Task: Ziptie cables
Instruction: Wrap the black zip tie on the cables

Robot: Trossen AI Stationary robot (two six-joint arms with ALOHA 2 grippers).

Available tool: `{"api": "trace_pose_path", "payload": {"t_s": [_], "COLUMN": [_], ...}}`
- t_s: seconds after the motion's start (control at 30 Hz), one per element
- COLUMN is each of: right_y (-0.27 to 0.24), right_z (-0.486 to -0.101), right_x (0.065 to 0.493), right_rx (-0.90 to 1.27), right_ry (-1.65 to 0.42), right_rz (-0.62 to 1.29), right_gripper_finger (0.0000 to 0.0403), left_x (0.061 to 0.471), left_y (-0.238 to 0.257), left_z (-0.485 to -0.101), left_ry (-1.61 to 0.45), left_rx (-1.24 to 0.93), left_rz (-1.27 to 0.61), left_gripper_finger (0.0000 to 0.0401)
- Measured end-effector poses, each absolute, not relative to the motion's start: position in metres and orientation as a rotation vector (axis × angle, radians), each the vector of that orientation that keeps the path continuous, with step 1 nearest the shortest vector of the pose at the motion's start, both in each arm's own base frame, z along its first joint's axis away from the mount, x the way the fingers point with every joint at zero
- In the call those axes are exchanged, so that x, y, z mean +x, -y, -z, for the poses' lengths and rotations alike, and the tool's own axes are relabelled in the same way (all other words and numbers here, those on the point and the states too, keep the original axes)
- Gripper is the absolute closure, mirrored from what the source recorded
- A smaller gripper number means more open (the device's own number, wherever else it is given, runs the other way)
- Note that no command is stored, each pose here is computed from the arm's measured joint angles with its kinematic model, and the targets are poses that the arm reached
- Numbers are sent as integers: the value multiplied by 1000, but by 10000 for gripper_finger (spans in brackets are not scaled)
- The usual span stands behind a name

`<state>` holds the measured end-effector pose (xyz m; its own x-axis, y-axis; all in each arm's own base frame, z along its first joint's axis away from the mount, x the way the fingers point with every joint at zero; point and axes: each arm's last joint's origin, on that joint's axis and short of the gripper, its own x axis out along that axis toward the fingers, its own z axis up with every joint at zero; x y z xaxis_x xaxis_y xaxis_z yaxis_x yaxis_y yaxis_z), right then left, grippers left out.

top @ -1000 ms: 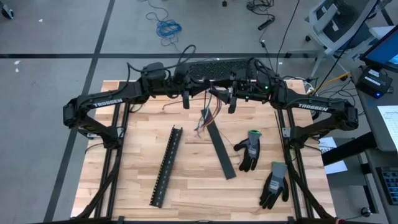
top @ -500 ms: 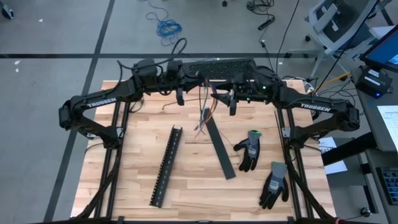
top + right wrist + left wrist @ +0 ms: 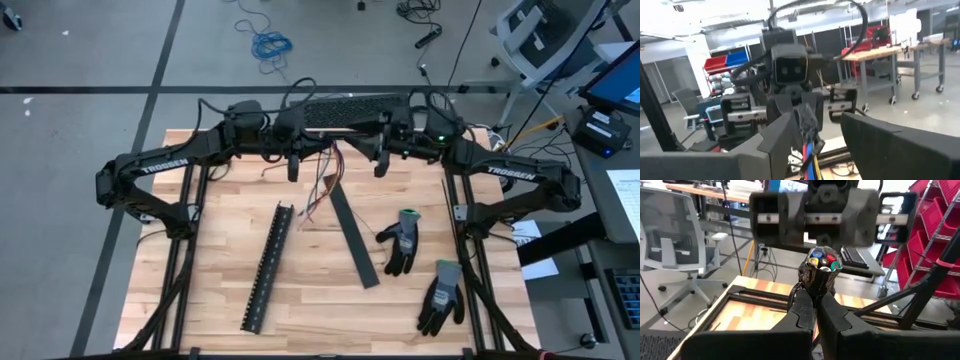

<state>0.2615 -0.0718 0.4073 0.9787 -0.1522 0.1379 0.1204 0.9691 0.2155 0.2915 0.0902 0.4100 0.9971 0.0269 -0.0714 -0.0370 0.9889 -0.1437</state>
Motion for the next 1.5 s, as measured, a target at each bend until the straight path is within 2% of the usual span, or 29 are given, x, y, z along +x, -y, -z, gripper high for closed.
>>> {"api": "trace_pose_path", "payload": {"t_s": [0.1,0.37,0.43,0.97,1.5], "right_y": [71,68,67,64,63], "right_z": [-403,-402,-401,-394,-390], "right_x": [267,270,270,271,272], "right_rx": [219,218,227,269,275], "right_ry": [139,137,132,51,14], "right_rz": [130,111,109,107,94], "right_gripper_finger": [270,379,396,403,402], "left_x": [292,292,296,310,301], "left_y": [-90,-91,-91,-94,-87], "left_z": [-410,-412,-409,-407,-407], "left_ry": [-65,-53,-50,24,-44], "left_rx": [-131,-85,-84,-120,-215], "left_rz": [-30,-58,-55,-36,99], "left_gripper_finger": [391,391,391,391,391]}}
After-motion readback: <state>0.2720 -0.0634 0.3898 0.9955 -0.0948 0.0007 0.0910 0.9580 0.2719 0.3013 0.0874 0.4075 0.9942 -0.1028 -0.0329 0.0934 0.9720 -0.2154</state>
